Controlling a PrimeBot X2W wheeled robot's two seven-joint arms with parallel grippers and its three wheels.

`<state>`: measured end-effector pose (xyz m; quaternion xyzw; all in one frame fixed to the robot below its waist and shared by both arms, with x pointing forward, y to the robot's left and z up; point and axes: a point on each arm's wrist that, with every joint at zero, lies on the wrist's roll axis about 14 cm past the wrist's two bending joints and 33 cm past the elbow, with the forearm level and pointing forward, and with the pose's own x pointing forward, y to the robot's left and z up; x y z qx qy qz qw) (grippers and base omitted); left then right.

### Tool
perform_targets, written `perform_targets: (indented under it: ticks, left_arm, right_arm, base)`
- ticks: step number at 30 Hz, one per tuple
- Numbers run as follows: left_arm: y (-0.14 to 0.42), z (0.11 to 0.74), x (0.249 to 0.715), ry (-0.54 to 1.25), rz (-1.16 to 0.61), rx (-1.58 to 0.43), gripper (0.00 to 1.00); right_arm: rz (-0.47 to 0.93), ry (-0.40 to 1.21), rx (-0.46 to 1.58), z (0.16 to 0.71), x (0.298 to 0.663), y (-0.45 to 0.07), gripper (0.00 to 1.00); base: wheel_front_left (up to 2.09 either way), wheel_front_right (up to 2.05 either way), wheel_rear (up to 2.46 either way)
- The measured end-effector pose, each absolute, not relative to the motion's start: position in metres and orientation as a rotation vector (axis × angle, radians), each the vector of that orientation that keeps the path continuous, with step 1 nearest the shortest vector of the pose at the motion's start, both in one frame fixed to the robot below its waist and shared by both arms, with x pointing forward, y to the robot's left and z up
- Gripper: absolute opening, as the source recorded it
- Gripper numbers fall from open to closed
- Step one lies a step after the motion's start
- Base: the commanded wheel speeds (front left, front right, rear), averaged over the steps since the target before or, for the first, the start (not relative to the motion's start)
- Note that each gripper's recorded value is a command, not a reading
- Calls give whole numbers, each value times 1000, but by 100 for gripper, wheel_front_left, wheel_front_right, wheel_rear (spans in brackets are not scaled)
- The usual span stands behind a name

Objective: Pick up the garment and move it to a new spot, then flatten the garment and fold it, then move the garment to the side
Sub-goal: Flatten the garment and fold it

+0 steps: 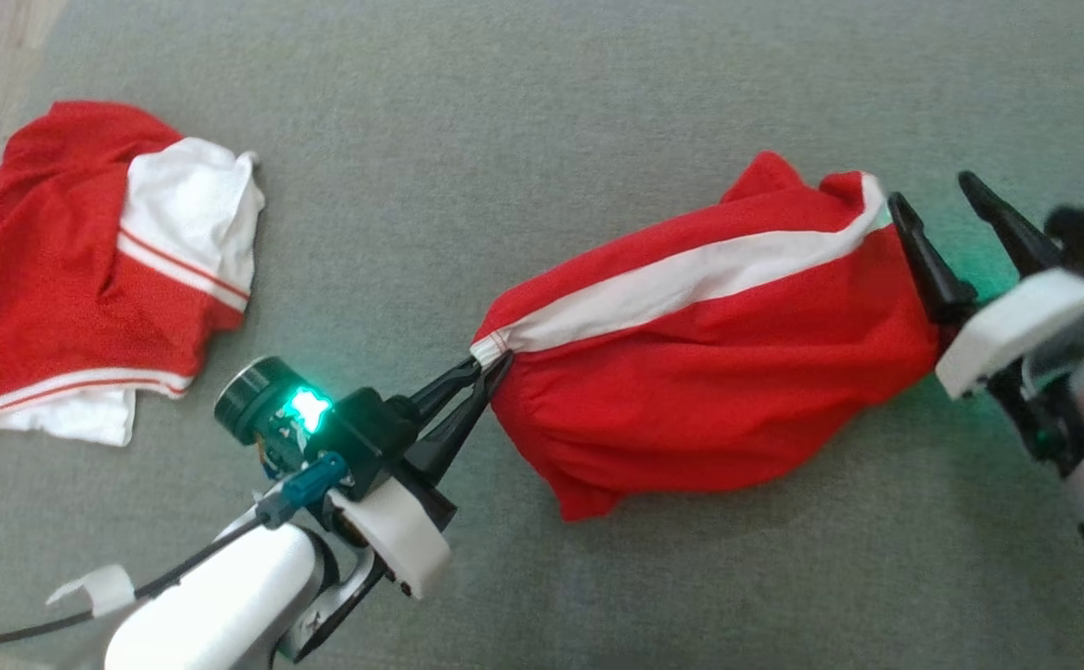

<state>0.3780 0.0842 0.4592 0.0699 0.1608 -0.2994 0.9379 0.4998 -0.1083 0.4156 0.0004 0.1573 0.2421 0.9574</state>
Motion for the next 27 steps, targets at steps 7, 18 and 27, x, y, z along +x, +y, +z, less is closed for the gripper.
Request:
perform_targets:
  ticks: [7, 18, 27]
  left_arm:
    - [91, 457, 382, 339, -597, 135, 0]
    - [95, 458, 386, 317, -583, 125, 0]
    - [84, 517, 450, 96, -659, 255, 0]
  right_arm:
    - [607, 585, -42, 376, 499, -92, 100]
    - [725, 617, -78, 378, 496, -77, 0]
    - [590, 217, -28, 490, 571, -116, 0]
  base:
    - [0, 0, 0]
    - [0, 0, 0]
    - [0, 0, 0]
